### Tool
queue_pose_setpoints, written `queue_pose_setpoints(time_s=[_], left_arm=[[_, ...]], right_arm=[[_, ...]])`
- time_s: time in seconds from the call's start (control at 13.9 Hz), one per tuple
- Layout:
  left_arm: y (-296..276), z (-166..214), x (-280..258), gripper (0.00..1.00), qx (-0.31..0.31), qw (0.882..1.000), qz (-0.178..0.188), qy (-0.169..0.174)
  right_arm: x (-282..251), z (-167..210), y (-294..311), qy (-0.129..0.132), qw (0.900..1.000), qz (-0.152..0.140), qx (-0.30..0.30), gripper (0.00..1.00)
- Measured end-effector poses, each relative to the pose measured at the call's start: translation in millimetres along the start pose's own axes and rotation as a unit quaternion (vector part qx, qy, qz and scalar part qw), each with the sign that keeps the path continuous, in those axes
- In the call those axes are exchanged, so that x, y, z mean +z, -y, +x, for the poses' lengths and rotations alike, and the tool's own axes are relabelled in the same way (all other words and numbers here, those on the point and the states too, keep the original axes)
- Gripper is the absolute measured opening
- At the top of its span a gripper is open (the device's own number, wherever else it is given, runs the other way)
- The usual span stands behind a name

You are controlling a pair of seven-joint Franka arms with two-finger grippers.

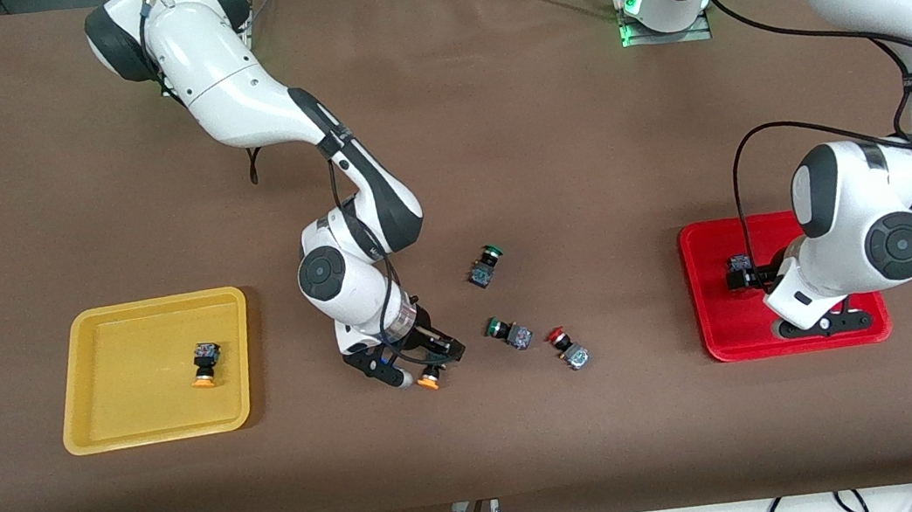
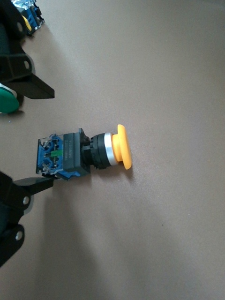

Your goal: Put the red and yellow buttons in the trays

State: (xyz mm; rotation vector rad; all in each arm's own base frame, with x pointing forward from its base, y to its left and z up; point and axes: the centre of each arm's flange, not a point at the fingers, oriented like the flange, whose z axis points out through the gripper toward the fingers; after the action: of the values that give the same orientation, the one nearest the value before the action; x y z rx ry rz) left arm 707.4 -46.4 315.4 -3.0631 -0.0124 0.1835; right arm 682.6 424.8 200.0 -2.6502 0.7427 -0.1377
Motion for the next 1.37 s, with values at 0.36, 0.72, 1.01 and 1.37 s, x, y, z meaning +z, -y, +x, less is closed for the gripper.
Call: queue_pose_setpoints(time_s=[0.36,0.72,1.01,1.37], left_arm=[[-55.1,20.7,-46.5,1.00,-0.048,0.996,-0.014,-0.076],[-142.7,25.1,-16.7,1.00,-0.227,0.965,-0.087,-0.093],[-170.2,22.8,4.8,1.00,-0.285,0.943,-0.168,-0.040],[-202.4,23.3,45.6,1.00,-0.294,0.930,-0.205,-0.080]], right_arm=[[8.7,1.5,-6.7,-0.004,1.000,-0.011,-0.014,0.76],[17.3,1.2,-12.3,-0.007,0.999,-0.021,-0.024,0.53],[16.3,2.6,-12.3,-0.007,0.999,-0.020,-0.030,0.44],[-3.5,13.8,-11.4,0.017,0.997,-0.055,-0.049,0.44]])
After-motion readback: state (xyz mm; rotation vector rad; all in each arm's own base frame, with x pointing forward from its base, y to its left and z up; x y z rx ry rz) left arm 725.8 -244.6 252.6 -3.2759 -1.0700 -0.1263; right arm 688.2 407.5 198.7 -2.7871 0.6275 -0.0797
